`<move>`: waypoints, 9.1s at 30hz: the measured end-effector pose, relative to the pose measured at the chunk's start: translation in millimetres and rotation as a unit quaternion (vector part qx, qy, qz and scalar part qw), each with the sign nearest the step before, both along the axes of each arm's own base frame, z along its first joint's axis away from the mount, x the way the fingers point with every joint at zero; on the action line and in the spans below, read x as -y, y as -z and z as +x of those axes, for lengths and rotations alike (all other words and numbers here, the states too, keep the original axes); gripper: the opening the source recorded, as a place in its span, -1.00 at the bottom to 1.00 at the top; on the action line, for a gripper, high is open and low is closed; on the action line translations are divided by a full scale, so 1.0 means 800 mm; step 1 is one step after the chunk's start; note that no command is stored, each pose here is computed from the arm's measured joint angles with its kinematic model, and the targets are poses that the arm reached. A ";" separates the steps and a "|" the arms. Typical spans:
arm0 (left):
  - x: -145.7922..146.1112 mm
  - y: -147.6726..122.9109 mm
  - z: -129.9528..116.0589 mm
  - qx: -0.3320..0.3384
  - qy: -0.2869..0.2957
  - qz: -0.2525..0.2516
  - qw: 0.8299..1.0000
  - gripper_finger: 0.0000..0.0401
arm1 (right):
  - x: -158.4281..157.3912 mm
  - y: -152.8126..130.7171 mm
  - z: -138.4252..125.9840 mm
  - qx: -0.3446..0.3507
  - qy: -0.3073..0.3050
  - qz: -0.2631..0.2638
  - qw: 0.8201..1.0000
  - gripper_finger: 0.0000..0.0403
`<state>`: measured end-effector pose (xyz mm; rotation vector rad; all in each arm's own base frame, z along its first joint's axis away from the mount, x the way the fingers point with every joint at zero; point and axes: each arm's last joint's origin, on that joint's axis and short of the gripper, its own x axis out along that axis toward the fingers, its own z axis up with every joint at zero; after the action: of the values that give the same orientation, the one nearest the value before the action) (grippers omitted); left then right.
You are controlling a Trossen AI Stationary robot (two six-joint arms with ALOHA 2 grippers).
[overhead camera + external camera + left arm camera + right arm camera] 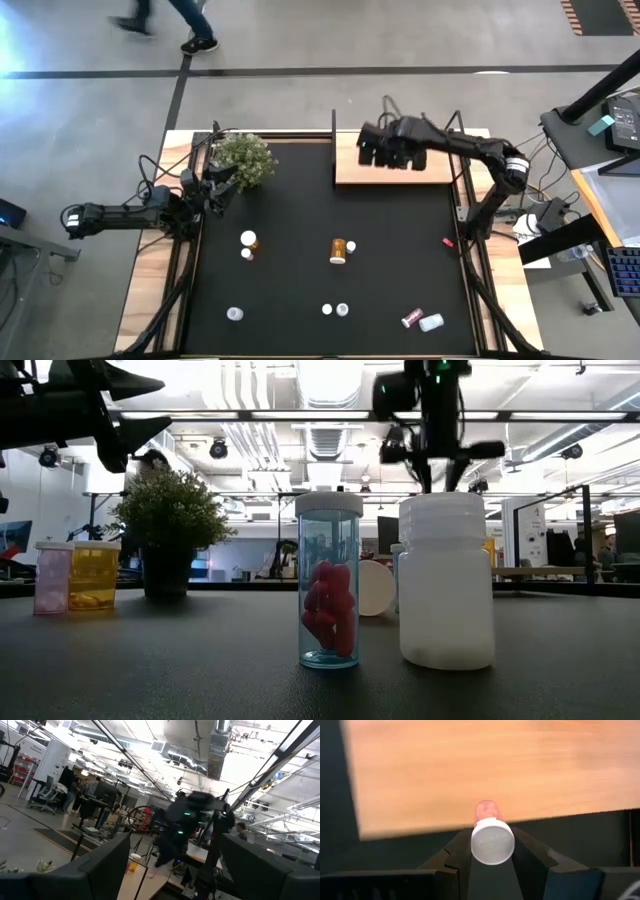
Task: Pick and place medicine bottles onto shelf by color
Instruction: Put the top left pink pill bottle on the shelf, then put the top left white pill bottle on the shelf
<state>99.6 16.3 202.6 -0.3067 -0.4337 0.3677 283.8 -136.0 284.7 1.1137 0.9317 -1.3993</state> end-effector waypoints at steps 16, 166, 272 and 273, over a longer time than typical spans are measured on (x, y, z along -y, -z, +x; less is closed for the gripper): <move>0.000 0.000 0.000 0.000 0.000 0.000 1.000 0.47 | 0.112 0.041 -0.022 0.044 0.138 -0.009 0.989 -0.46; 0.000 0.000 0.000 0.000 0.000 0.000 1.000 0.47 | -0.219 -0.157 -0.087 0.112 -0.408 -0.372 0.826 0.35; 0.006 -0.123 0.085 -0.028 0.229 -0.279 0.932 0.47 | -0.268 -0.108 -0.025 -0.038 -0.465 -0.473 0.747 0.35; 0.008 -0.124 0.094 -0.044 0.255 -0.296 0.919 0.47 | -0.268 -0.108 -0.026 -0.047 -0.473 -0.473 0.742 0.35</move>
<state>174.5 9.7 301.6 -0.9692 -0.1305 -0.0132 263.3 78.1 371.2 -0.2468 0.5384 -0.8147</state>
